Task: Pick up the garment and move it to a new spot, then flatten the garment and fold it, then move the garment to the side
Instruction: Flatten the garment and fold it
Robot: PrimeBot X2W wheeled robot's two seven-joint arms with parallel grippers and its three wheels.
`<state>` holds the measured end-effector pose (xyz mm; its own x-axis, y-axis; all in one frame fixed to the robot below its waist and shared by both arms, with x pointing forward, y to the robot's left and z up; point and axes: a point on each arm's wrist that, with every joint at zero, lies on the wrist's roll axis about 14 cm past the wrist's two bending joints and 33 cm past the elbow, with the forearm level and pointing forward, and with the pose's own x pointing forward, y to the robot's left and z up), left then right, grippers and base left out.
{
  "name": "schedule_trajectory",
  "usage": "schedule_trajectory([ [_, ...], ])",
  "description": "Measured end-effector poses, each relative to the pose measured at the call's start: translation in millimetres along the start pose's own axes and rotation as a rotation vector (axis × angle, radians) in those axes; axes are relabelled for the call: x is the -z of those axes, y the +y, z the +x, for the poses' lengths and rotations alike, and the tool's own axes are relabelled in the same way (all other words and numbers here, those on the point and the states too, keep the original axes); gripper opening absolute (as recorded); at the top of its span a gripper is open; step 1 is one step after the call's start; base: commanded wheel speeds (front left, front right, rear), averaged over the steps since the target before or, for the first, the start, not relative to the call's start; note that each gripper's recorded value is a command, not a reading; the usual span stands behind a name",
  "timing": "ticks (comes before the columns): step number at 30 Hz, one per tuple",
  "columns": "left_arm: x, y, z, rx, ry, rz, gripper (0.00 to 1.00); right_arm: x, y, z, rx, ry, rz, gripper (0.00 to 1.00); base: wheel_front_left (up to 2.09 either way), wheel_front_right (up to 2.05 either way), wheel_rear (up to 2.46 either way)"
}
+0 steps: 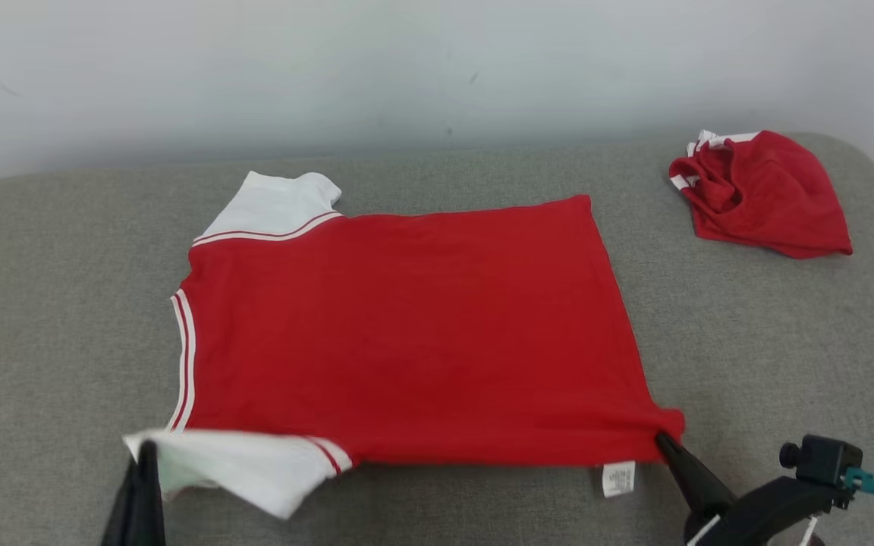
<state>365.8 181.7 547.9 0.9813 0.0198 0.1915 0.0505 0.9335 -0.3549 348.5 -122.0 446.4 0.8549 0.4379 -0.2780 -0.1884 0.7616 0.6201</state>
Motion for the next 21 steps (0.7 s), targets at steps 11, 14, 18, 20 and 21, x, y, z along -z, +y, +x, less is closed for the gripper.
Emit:
schedule_trajectory([
  [11,-18,-18,77,0.135,-0.037,0.041,0.00,-45,22,34,-0.040,-0.068,-0.009,0.00,0.00,0.00,0.00],
  [14,-5,-21,97,0.164,0.005,0.058,0.00,-57,18,47,-0.018,-0.069,-0.024,0.00,0.00,0.00,0.00],
  [18,14,-19,113,0.175,0.066,0.073,0.00,-64,10,61,0.011,-0.060,-0.026,0.00,0.00,0.00,0.00],
  [20,21,-17,121,0.177,0.086,0.079,0.00,-66,8,68,0.021,-0.048,-0.029,0.00,0.00,0.00,0.00],
  [21,23,-16,124,0.180,0.095,0.089,0.00,-68,6,71,0.027,-0.046,-0.031,0.00,0.00,0.00,0.00],
])
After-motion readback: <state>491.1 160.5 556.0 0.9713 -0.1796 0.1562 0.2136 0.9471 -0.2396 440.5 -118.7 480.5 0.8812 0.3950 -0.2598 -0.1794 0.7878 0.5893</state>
